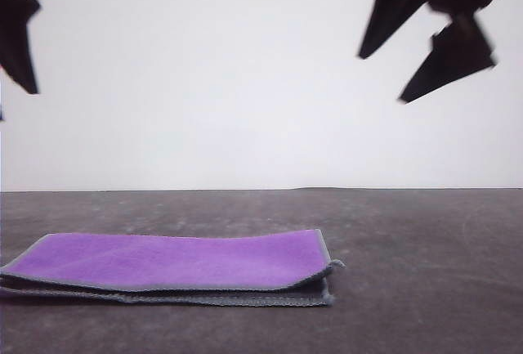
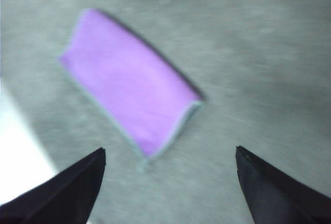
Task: Fold clothes
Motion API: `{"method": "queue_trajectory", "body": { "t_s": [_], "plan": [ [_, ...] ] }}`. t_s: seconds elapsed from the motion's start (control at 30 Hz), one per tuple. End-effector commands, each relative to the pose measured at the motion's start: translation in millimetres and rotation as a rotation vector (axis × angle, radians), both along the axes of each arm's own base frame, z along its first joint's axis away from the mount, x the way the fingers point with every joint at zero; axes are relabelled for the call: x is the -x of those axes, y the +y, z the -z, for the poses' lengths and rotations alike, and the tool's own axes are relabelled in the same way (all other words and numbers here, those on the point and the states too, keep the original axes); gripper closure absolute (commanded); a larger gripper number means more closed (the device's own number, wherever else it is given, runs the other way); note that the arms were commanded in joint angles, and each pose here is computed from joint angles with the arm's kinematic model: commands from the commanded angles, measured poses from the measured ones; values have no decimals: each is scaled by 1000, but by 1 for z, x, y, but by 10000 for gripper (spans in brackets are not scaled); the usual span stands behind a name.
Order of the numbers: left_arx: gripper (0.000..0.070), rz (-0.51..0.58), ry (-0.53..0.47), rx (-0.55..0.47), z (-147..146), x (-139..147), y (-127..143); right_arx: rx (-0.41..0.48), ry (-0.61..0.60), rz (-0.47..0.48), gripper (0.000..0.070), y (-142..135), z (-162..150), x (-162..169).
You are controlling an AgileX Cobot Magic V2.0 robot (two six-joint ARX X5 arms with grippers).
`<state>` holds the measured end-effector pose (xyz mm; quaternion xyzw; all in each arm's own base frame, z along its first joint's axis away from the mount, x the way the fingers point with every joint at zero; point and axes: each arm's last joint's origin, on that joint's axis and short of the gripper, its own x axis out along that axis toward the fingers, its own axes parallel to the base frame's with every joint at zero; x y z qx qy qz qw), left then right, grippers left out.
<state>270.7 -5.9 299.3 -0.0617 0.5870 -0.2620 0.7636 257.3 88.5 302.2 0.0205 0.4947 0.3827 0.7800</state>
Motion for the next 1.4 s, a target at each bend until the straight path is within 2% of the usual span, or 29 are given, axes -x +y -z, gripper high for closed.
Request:
{"method": "queue_trajectory", "body": {
  "t_s": [0.0,0.17,0.33,0.43,0.57,0.7,0.83,1.1,1.37],
  "plan": [
    [377,-42,-6,-5,-7,1,4,34,-1,37,195,-1,-5,3],
    [377,-96,-46,-7,-15,20,16,72,6,54,195,-9,-2,26],
    [376,-125,-81,-4,-4,35,17,56,31,106,195,-12,29,37],
    [377,-131,-92,-3,2,36,17,5,35,152,195,-11,51,34],
    [380,-140,-122,-1,2,32,18,-122,80,187,195,-5,78,28],
    [381,-150,-156,2,1,29,18,-191,146,189,195,4,96,24],
    [381,-153,-187,3,-1,26,18,-243,198,144,195,18,107,19],
    [381,-153,-207,2,-1,24,18,-243,332,94,196,47,144,11],
    [381,-154,-207,2,-1,24,18,-224,418,103,197,53,170,7]
  ]
}}
